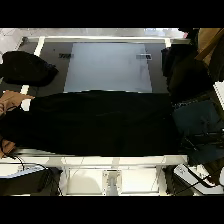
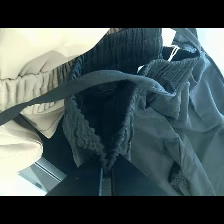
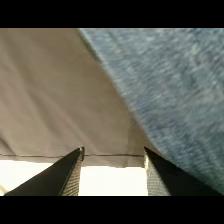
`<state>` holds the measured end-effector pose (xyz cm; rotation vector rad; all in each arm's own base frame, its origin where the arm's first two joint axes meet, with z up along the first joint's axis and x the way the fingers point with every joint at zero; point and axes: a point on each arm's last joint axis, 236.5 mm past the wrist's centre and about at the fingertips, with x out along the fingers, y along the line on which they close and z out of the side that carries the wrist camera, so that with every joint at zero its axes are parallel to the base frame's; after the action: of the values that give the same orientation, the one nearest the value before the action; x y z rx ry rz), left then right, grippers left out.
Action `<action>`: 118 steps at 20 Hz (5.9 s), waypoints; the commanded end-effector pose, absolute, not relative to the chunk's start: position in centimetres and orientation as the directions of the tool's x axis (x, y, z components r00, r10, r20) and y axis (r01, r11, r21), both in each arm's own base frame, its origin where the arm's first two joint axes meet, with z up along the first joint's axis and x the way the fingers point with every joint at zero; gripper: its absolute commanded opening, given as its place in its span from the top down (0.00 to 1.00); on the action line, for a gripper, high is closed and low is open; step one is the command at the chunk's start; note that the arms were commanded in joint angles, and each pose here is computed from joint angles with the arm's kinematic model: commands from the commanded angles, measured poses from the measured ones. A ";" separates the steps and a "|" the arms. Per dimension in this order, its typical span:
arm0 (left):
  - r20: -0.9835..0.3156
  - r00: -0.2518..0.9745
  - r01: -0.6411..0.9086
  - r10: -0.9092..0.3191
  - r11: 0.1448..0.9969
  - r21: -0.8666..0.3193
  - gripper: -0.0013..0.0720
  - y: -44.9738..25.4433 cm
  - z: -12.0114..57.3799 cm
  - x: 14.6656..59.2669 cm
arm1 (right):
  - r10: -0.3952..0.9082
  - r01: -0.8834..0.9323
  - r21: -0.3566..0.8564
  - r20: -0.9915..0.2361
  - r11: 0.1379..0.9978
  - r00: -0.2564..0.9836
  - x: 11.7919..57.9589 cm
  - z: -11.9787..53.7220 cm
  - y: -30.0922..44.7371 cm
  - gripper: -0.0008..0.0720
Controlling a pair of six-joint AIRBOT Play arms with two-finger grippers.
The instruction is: Fold the clothes and pants, and hang the long-sleeved shirts on hangers.
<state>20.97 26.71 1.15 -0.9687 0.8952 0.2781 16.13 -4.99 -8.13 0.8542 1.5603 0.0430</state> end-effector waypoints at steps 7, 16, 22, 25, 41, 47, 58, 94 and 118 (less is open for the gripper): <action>-0.763 0.624 -0.579 -0.168 0.557 -0.596 0.96 26.8 1.2 21.0 | 0.461 0.474 0.409 -0.887 0.780 0.007 14.7 -10.8 -6.7 0.47; -0.763 0.624 -0.579 -0.168 0.557 -0.596 0.96 26.8 1.2 21.0 | 0.577 0.348 0.542 -0.817 0.765 0.006 15.9 -10.3 -1.5 0.83; -0.762 0.643 -0.572 -0.073 0.617 -0.541 0.96 28.6 5.0 21.4 | 0.617 0.237 0.627 -0.777 0.742 0.124 20.3 -2.7 -2.0 0.97; -0.748 0.663 -0.592 -0.004 0.608 -0.528 0.96 30.1 9.0 23.5 | 0.441 0.259 0.562 -0.802 0.786 0.402 27.8 4.1 -6.3 0.98; -0.850 0.464 -0.648 0.248 0.750 -0.135 0.96 29.4 4.1 38.4 | 0.420 0.481 0.543 -0.839 0.689 0.346 45.3 -2.6 -5.6 0.98; -0.829 0.489 -0.668 0.272 0.728 -0.155 0.96 30.4 3.4 39.6 | 0.349 0.513 0.591 -0.796 0.622 0.495 49.0 -1.9 -7.2 0.96; -0.721 0.657 -0.597 0.221 0.736 -0.318 0.13 28.2 8.0 42.6 | 0.315 0.422 0.458 -0.875 0.782 0.367 45.8 -3.3 -7.9 0.45; -0.645 0.452 0.404 -0.616 0.786 -0.468 0.96 -23.6 3.7 49.0 | 0.778 -0.029 0.795 -0.584 0.606 0.231 46.3 2.9 4.0 0.97; -0.760 0.272 0.332 -0.590 0.799 -0.502 0.96 -16.1 4.1 44.1 | 0.708 -0.258 0.662 -0.680 0.704 0.188 45.9 5.4 37.2 0.98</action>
<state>44.34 -22.53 0.32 -0.2691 1.1590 -0.6981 45.46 32.91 8.01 0.3765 1.1995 0.7595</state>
